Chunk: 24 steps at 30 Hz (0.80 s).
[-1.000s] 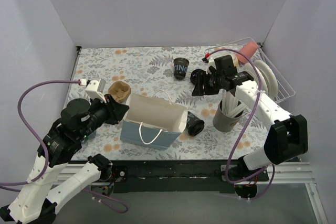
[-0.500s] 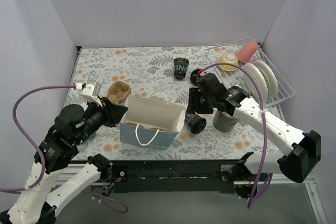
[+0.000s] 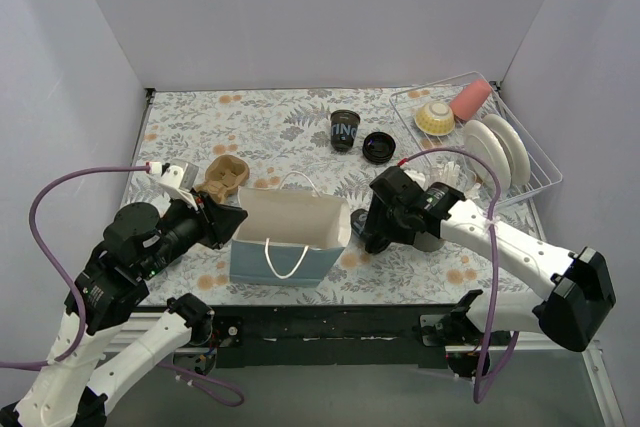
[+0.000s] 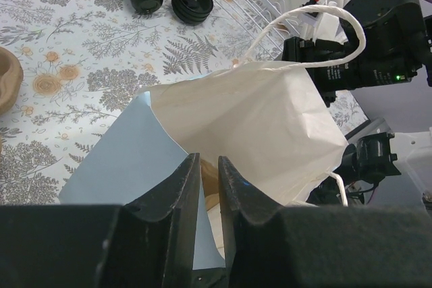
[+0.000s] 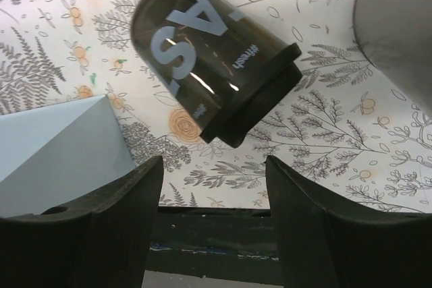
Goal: Pack the takeout coffee
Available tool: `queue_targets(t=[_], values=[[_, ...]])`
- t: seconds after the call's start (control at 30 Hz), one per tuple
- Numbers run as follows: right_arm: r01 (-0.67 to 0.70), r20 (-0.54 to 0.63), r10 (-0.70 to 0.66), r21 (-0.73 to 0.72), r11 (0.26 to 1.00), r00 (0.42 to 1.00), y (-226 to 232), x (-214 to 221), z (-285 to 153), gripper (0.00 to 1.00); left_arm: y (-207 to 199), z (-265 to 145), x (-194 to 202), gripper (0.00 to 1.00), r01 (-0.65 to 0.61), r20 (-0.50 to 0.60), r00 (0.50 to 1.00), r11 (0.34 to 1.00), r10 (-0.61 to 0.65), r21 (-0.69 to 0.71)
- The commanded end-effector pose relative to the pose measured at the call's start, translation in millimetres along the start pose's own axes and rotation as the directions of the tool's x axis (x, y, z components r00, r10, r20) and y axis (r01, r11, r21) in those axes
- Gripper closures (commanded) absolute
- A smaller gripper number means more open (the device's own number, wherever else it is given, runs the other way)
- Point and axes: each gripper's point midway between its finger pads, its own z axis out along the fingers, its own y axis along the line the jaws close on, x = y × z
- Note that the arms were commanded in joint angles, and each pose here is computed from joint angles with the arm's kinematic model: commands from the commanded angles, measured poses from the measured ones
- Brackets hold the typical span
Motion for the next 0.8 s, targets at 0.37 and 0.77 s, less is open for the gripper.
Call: queue_targets(t=[0.37,0.77], values=[[-0.126,0.058,0.126,-0.004,0.992,0.990,4.5,-3.3,26.7,0.37,-6.0,0.0,-4.7,0.82,0.013,0.011,1.000,1.000,-0.013,0.024],[-0.131,0.048,0.130,0.020,0.991,0.990,-3.0,4.2,40.2,0.46,-2.9,-5.7,-8.1,0.82,0.005,0.025,1.000,1.000,-0.005,0.003]])
